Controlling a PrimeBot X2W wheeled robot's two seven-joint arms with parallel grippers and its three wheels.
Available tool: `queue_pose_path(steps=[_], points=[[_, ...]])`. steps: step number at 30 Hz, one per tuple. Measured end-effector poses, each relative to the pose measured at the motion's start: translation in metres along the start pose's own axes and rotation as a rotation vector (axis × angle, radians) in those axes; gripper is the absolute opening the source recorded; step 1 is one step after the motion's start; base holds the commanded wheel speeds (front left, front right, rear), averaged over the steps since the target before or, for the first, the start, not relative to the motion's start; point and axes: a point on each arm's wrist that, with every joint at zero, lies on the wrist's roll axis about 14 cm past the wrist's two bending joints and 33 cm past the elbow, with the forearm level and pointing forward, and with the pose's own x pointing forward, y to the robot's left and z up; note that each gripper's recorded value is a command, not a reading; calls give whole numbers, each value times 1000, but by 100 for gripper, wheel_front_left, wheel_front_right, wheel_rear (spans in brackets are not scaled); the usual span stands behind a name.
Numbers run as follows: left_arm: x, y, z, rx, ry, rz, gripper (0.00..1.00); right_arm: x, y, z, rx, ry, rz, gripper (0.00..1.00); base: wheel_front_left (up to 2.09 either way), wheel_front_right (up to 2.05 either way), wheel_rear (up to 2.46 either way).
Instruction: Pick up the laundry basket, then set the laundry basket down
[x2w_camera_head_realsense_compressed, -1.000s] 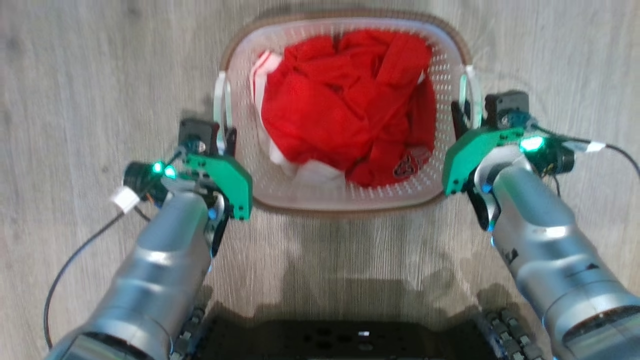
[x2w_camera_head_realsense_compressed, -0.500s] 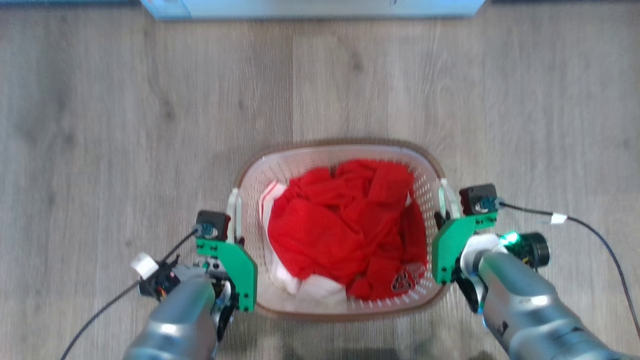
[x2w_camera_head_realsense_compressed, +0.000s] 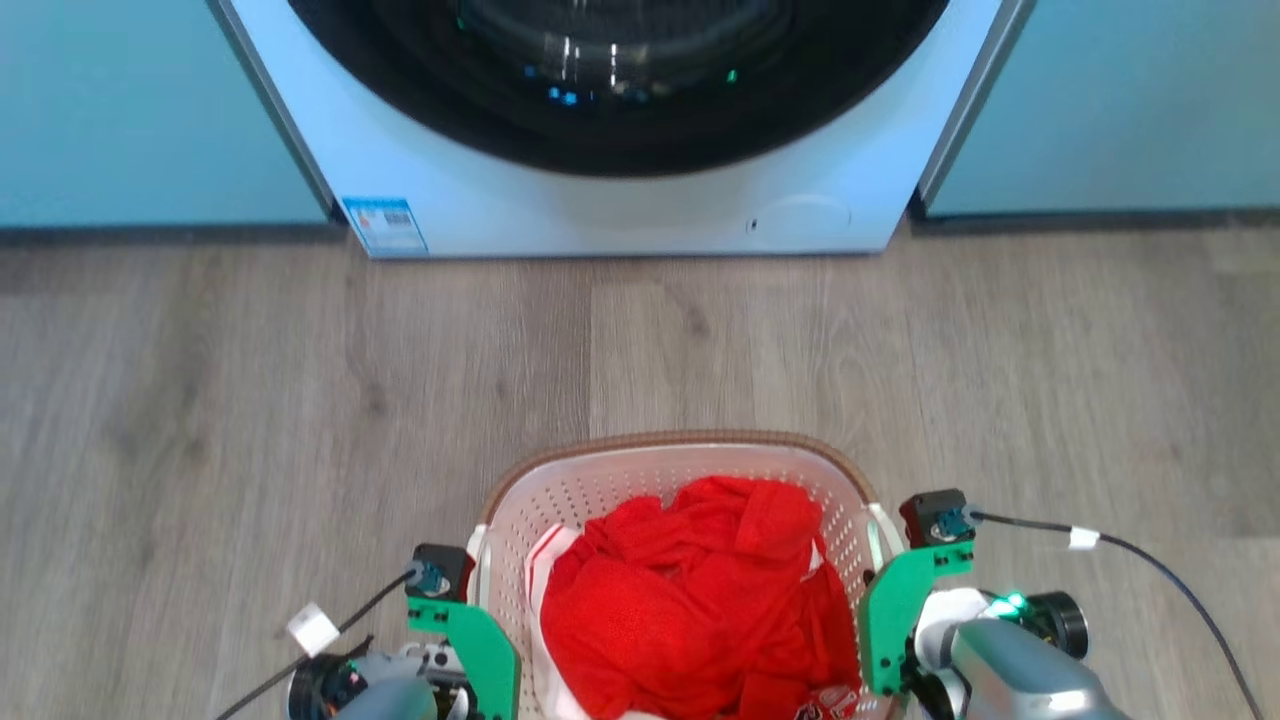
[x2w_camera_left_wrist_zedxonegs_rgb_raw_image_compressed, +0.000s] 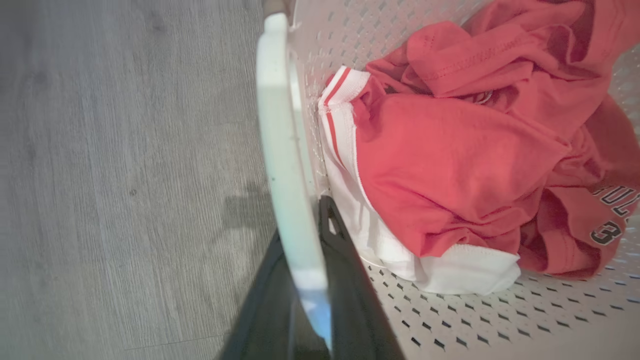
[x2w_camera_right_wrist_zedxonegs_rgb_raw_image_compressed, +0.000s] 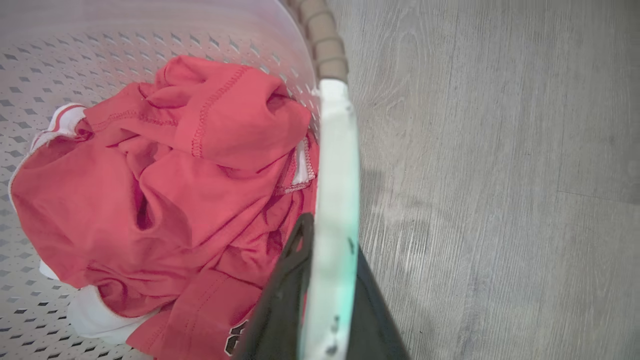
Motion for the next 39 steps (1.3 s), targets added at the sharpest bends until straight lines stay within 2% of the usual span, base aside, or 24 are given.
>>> queue_pose_path(steps=[7, 14, 39], points=[[-16, -3, 7, 34, -51, 5, 0, -18, 10, 6, -26, -40, 4, 0, 0, 0, 0], [-27, -6, -5, 70, -46, 6, 0, -32, 16, -11, -26, -20, 4, 0, 0, 0, 0], [-31, -7, -6, 93, -50, 7, 0, -38, 18, -16, -35, -16, 4, 0, 0, 0, 0]])
